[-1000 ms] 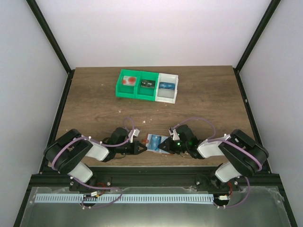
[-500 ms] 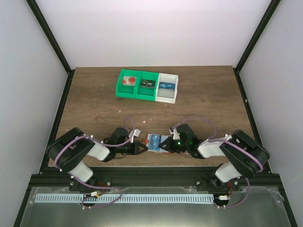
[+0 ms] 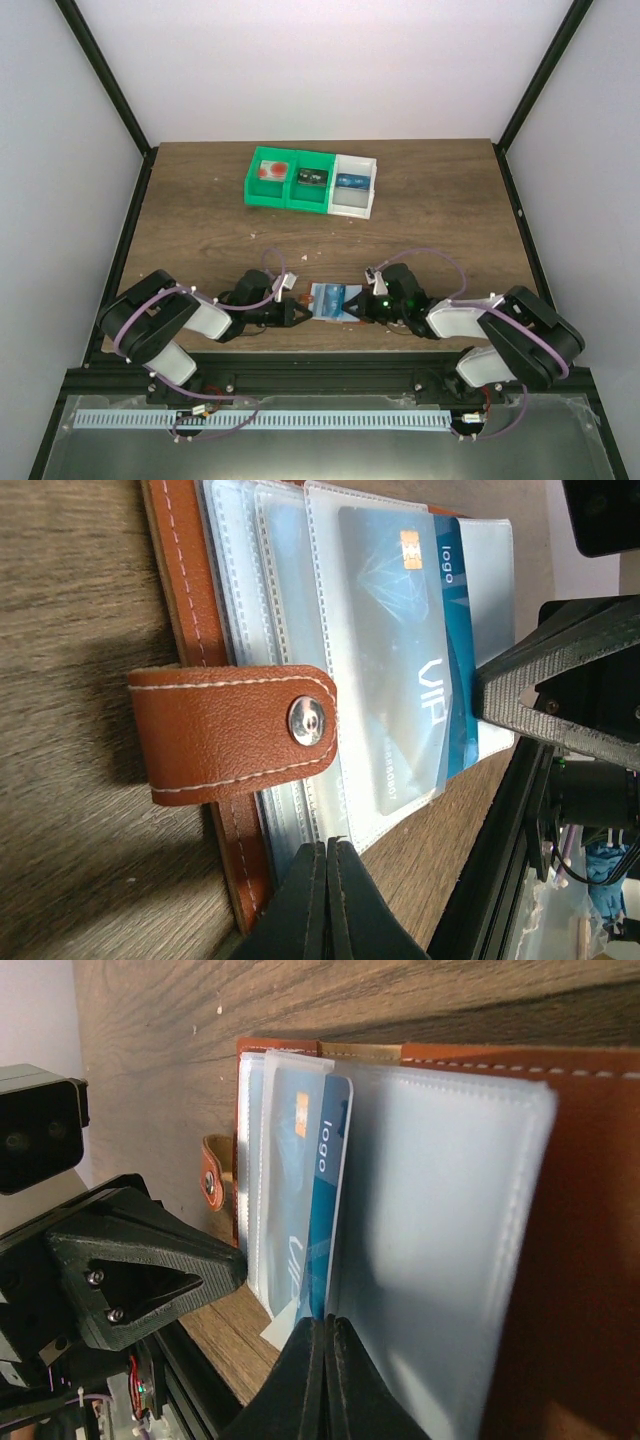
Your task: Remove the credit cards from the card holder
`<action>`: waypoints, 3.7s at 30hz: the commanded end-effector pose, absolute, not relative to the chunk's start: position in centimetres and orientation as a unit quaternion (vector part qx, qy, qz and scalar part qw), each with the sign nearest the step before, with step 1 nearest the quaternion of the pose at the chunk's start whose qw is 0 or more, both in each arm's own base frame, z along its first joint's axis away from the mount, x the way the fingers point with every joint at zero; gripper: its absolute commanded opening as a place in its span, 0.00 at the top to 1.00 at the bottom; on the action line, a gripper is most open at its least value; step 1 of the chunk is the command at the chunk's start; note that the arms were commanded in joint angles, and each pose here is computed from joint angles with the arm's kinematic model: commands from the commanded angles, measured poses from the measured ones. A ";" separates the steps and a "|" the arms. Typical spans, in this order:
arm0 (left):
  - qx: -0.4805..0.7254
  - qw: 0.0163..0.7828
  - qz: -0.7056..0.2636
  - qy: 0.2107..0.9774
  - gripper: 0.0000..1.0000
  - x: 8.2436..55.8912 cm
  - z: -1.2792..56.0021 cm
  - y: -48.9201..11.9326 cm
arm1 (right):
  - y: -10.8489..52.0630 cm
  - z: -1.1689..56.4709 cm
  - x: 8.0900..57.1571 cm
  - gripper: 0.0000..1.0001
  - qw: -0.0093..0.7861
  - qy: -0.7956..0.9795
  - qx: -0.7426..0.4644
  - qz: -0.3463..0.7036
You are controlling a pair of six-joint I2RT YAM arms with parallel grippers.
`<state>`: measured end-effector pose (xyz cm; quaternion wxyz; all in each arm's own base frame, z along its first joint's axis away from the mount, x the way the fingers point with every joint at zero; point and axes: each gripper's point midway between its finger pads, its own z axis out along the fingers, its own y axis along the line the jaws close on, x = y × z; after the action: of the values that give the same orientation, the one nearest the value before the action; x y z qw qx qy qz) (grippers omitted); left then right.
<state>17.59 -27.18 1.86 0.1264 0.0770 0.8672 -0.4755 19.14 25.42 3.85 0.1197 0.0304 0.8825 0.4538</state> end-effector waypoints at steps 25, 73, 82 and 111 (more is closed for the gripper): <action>0.150 0.186 -0.522 0.819 0.32 18.3 13.0 -29.0 | 24.3 14.6 16.6 0.99 0.187 0.853 -0.112 0.474; 0.212 0.095 -0.648 0.725 1.00 13.8 19.2 -27.2 | 26.8 18.9 10.2 0.99 0.079 0.726 -0.246 0.638; 0.063 0.141 -0.652 0.742 1.00 17.2 18.9 -26.6 | 25.9 20.4 15.2 0.52 0.192 0.722 -0.070 0.661; -0.150 0.286 -0.694 0.643 1.00 22.0 22.8 -21.9 | 31.3 25.3 20.8 0.61 0.212 0.689 0.022 0.693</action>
<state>22.02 -22.68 22.13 0.2748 -0.1290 0.6701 -0.6773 20.61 30.49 23.46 0.2039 0.0202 0.7097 0.6740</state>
